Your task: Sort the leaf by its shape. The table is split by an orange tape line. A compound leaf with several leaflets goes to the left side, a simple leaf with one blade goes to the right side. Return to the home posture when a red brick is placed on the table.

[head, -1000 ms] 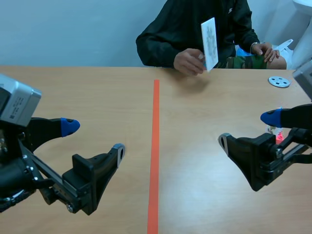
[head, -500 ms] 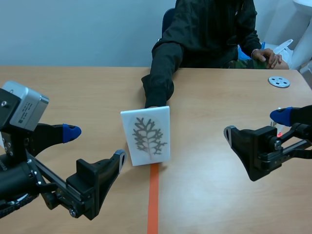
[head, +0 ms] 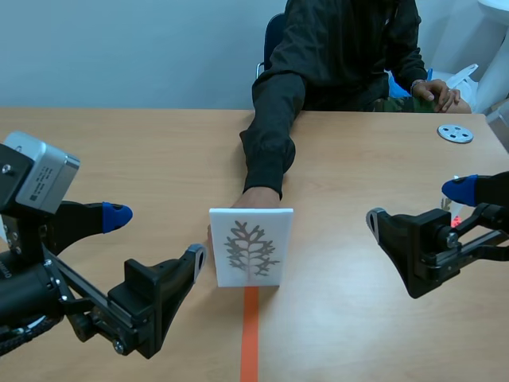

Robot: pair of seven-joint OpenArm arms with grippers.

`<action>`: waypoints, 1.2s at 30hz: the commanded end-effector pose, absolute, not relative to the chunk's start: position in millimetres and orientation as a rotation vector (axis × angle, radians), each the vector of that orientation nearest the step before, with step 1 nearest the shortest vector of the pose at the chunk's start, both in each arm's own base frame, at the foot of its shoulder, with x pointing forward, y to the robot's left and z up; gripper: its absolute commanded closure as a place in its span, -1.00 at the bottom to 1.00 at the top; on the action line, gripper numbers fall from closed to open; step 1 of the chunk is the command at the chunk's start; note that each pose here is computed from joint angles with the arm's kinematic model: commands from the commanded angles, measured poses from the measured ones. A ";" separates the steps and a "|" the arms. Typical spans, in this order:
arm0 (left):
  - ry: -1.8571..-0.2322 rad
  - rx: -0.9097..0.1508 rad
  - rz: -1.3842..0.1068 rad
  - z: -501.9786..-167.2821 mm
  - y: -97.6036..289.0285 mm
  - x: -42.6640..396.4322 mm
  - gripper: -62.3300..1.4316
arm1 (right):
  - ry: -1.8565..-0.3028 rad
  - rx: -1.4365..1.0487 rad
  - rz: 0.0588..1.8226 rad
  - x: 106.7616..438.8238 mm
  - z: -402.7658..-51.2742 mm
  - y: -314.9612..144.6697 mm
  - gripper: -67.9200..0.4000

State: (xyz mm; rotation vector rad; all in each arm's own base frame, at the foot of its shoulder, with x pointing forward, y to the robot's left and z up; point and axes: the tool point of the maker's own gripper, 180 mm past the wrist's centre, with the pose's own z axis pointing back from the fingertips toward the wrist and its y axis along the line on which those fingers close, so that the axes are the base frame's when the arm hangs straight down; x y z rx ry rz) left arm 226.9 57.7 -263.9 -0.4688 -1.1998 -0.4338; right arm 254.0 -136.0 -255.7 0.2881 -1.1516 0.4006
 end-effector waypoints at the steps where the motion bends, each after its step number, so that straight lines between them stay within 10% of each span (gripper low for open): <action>1: -1.223 -0.477 -0.424 -257.6 57.6 229.3 -1.00 | -1.189 0.293 0.403 258.8 -246.5 -134.8 -1.00; 36: -1.224 -0.477 -0.424 -257.4 57.7 229.5 -1.00 | -1.186 0.492 0.801 287.1 -357.3 -14.5 -1.00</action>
